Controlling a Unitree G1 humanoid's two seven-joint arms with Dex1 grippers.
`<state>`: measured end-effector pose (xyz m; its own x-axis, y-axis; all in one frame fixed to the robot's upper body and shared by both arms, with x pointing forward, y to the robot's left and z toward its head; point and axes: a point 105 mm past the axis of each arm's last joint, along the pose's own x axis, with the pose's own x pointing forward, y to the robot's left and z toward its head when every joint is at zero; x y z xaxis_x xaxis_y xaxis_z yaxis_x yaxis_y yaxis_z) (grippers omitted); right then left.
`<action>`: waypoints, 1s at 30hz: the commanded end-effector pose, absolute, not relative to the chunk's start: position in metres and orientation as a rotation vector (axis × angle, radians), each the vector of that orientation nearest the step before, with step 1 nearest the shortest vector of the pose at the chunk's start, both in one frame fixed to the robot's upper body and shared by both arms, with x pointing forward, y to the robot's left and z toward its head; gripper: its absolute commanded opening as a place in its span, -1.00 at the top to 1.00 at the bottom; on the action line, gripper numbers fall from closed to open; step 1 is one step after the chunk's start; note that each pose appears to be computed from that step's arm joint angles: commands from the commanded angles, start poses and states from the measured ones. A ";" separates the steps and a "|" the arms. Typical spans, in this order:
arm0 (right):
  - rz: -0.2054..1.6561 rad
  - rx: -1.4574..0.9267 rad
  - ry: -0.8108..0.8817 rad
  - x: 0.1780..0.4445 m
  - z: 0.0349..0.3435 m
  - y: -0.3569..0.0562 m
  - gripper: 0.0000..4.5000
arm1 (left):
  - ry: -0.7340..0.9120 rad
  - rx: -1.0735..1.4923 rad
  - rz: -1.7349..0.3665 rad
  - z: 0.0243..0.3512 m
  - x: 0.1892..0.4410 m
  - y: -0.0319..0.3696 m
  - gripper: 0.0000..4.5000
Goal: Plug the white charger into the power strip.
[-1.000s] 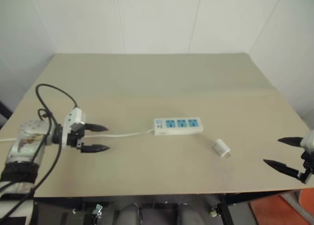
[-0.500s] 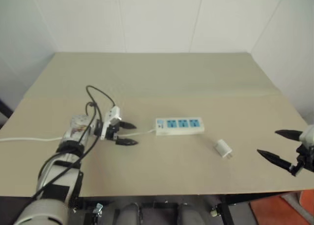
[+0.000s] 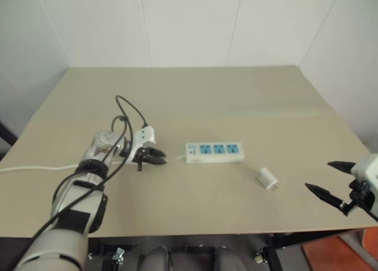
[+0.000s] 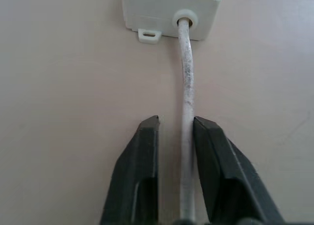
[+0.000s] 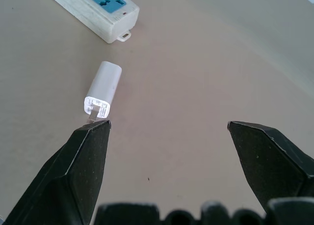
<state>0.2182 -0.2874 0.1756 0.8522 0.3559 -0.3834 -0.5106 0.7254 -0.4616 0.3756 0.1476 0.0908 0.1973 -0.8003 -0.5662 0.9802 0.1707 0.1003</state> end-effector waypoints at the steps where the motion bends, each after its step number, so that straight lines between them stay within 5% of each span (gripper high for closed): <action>1: 0.482 -0.618 0.252 0.222 0.182 -0.282 -1.00 | 0.536 0.453 -1.392 0.069 0.359 0.150 0.99; 8: 0.487 -0.631 0.271 0.221 0.174 -0.280 -1.00 | 0.527 0.393 -1.417 0.089 0.344 0.175 0.99; 20: 0.530 -0.629 0.281 0.230 0.157 -0.268 -1.00 | 0.635 0.332 -1.333 0.107 0.270 0.215 0.99; 30: 0.544 -0.655 0.240 0.239 0.163 -0.264 -1.00 | 0.498 0.291 -1.430 0.128 0.261 0.217 -0.40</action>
<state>0.2375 -0.2631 0.1500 0.8134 0.4059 -0.4167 -0.5737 0.6781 -0.4593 0.2615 0.2140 0.1155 0.0513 -0.8506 -0.5233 0.9800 0.1438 -0.1375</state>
